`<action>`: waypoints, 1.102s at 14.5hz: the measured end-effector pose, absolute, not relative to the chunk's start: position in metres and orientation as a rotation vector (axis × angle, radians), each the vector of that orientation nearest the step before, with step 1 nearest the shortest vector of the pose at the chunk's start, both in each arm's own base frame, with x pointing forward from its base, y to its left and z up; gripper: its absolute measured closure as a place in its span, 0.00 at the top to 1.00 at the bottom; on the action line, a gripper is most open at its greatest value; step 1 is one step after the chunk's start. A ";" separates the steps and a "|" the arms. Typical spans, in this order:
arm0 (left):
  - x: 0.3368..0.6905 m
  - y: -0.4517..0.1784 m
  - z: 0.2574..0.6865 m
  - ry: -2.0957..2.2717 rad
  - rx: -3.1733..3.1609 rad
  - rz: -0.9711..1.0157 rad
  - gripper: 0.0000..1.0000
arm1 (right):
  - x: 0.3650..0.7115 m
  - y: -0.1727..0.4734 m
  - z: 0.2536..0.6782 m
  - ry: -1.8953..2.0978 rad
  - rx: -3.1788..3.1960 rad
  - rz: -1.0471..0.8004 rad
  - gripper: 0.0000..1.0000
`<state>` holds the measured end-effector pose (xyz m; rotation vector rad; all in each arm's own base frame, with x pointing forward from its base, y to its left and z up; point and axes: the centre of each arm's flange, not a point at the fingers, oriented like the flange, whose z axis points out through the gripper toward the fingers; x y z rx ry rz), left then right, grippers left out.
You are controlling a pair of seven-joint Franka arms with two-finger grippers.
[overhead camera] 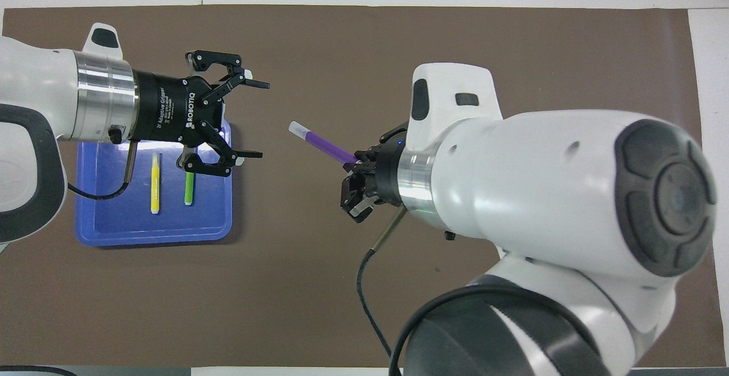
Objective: Right arm passes pens to left for tray arrangement
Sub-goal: 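Lift the purple pen from the cup and carry it toward the left gripper, then close the left gripper on the purple pen held by the right gripper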
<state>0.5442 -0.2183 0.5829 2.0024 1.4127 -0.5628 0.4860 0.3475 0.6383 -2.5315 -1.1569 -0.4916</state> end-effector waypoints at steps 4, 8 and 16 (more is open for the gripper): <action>0.530 -0.239 0.623 1.372 2.166 -0.468 1.00 | 0.482 0.378 0.629 -1.289 -2.489 -0.481 0.17; 0.507 -0.272 0.627 1.491 2.302 -0.408 1.00 | 0.476 0.389 0.637 -1.344 -2.452 -0.503 0.17; 0.501 -0.274 0.616 1.624 2.321 -0.422 0.95 | 0.473 0.394 0.641 -1.360 -2.443 -0.512 0.17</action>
